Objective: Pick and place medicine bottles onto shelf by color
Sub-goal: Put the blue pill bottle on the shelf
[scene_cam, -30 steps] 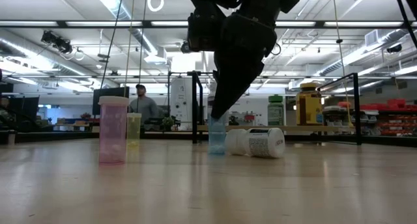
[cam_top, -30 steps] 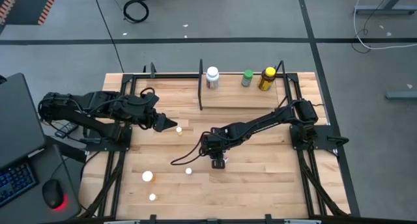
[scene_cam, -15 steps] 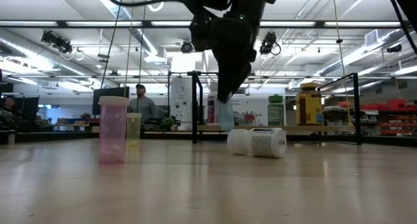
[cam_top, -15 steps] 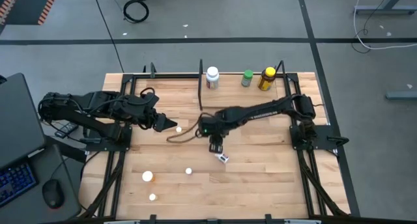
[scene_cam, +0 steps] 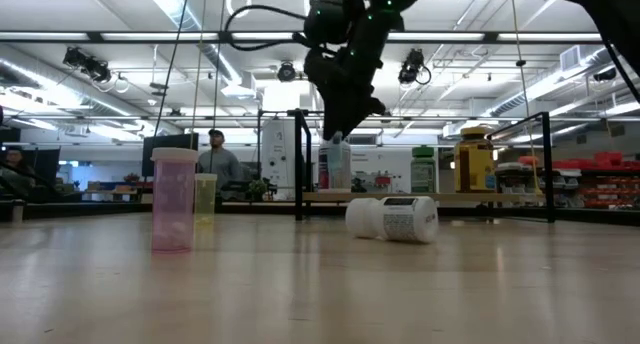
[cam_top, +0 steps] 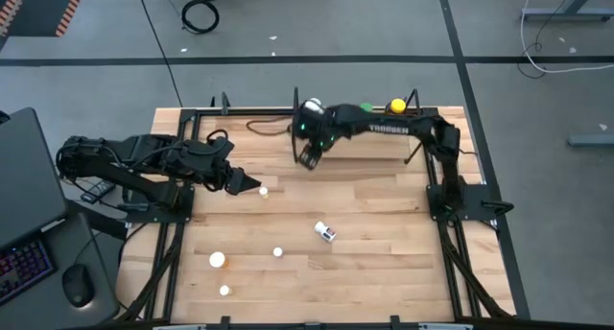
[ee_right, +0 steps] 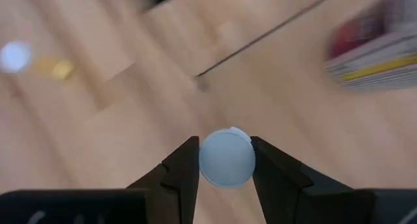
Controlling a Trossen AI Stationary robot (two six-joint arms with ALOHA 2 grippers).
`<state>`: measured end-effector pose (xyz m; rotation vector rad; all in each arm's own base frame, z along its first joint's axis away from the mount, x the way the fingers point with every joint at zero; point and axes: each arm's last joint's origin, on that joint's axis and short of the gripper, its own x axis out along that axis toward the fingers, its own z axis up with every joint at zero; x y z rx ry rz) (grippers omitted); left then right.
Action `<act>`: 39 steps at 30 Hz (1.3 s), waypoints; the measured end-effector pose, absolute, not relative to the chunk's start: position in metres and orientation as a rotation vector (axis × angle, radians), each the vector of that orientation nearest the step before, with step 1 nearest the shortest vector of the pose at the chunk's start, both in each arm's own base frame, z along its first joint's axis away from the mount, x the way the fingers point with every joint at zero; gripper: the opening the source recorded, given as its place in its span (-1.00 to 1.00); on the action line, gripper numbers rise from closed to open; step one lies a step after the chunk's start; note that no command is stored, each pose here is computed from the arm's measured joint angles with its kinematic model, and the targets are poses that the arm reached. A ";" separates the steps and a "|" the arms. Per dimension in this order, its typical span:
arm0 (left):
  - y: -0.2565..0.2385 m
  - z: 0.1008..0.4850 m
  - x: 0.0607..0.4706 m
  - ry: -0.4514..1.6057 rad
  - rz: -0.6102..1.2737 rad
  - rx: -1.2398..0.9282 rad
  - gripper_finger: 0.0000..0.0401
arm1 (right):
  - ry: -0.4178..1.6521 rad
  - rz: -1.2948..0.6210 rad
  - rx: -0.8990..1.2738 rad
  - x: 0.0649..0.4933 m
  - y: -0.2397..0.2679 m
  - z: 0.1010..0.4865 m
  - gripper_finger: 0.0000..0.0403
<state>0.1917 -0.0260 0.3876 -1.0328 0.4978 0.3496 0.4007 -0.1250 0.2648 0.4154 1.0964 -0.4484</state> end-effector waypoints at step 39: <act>-0.026 0.388 0.192 0.495 0.348 -1.029 0.53 | 1.108 -0.430 0.462 0.387 -0.160 0.265 -0.33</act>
